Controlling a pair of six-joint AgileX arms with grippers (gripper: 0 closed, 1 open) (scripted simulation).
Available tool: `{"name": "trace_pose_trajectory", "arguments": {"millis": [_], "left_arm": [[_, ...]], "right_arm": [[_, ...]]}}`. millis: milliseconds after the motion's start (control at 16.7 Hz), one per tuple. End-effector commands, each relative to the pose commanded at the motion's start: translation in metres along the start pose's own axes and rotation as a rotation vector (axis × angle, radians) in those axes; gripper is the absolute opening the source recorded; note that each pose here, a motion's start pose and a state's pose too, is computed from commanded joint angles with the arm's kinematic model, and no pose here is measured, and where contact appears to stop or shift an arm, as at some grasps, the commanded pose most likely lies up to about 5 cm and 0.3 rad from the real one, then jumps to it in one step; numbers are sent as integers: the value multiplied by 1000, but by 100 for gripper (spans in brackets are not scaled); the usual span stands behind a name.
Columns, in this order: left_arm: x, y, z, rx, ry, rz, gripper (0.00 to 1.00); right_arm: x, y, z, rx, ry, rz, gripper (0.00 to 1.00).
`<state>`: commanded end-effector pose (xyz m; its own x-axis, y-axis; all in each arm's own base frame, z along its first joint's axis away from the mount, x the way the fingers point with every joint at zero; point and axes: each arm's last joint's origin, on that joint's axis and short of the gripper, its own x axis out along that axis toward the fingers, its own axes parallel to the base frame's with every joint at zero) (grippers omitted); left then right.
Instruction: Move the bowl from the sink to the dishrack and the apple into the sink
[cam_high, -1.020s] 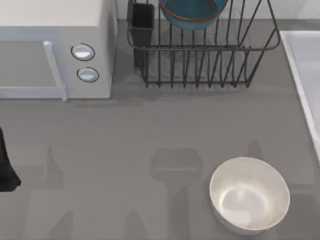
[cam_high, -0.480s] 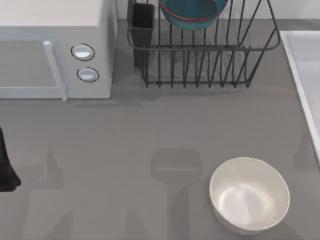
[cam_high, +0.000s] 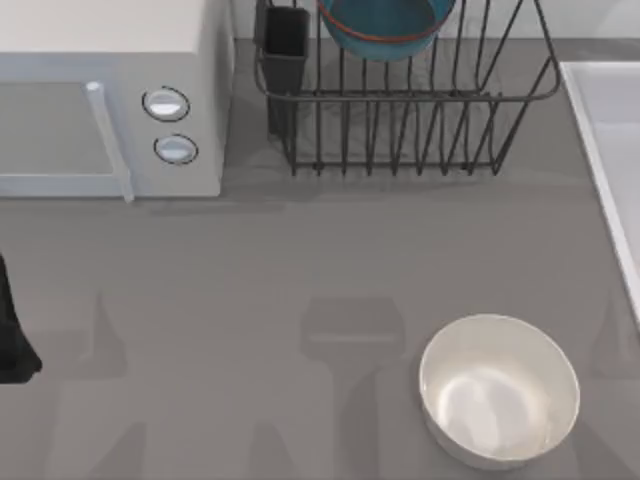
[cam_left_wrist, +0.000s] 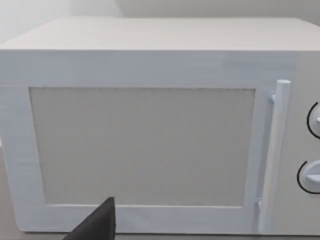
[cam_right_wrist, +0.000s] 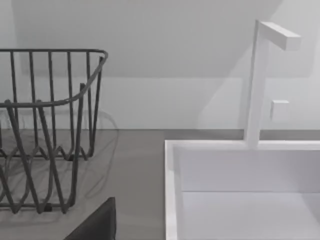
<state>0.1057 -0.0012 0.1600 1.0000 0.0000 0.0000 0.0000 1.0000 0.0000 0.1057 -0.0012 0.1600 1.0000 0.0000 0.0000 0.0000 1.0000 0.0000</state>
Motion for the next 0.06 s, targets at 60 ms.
{"name": "trace_pose_trajectory", "arguments": {"millis": [60], "left_arm": [[0, 0, 0, 0, 0, 0, 100]], "right_arm": [[0, 0, 0, 0, 0, 0, 100]]}}
